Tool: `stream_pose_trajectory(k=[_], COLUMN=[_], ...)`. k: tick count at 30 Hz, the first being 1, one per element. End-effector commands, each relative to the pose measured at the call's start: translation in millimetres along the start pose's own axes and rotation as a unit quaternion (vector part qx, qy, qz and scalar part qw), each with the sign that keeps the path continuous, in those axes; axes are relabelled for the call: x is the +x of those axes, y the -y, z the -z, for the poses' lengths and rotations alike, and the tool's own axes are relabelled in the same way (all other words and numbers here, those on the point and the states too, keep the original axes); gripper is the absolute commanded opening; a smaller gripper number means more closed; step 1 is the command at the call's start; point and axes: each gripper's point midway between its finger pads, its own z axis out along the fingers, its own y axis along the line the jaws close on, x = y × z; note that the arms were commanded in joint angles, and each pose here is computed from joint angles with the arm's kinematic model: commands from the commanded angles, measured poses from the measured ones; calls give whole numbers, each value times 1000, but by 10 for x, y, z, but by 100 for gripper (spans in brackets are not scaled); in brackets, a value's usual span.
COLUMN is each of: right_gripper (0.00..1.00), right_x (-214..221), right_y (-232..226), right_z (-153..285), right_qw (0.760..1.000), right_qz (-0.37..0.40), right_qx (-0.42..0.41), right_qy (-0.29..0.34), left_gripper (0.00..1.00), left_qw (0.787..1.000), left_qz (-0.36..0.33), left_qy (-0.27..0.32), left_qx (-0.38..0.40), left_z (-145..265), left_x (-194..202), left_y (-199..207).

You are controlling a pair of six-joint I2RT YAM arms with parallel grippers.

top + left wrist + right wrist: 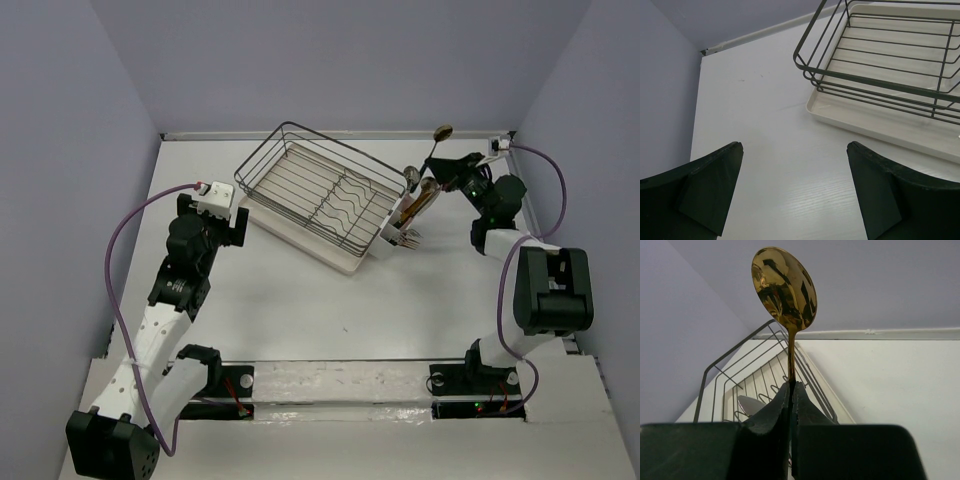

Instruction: Sort the eating utensils into containers

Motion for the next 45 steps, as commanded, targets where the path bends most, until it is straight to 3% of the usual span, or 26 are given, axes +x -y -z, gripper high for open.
stream_pose_trajectory(k=[1,14,26,32,36,42,45], right_gripper=[0,0,1,24,49,54,63], right_x=[-94,283,435,537,559,452,262], right_y=[-172,-88,-84,-106,-127,-167,-142], right_z=[37,113,104,162,175,178,180], right_qw=[998,998,989,989,990,990,991], right_qz=[55,64,140,138,129,132,133], right_qx=[-13,-6,-30,-41,-46,-40,-14], right_qy=[16,-17,-25,-38,-38,-25,-5], left_gripper=[99,99,99,99,99,99,99], left_qw=[1000,1000,1000,1000,1000,1000,1000], left_qz=[4,6,2,2,0,-1,-2], left_qy=[15,14,13,12,14,12,10], left_qx=[-9,-7,-9,-9,-12,-13,-14], left_z=[16,19,20,16,20,24,26], left_x=[-27,-8,-1,17,0,11,35], left_y=[-35,-21,-34,-29,-44,-46,-49])
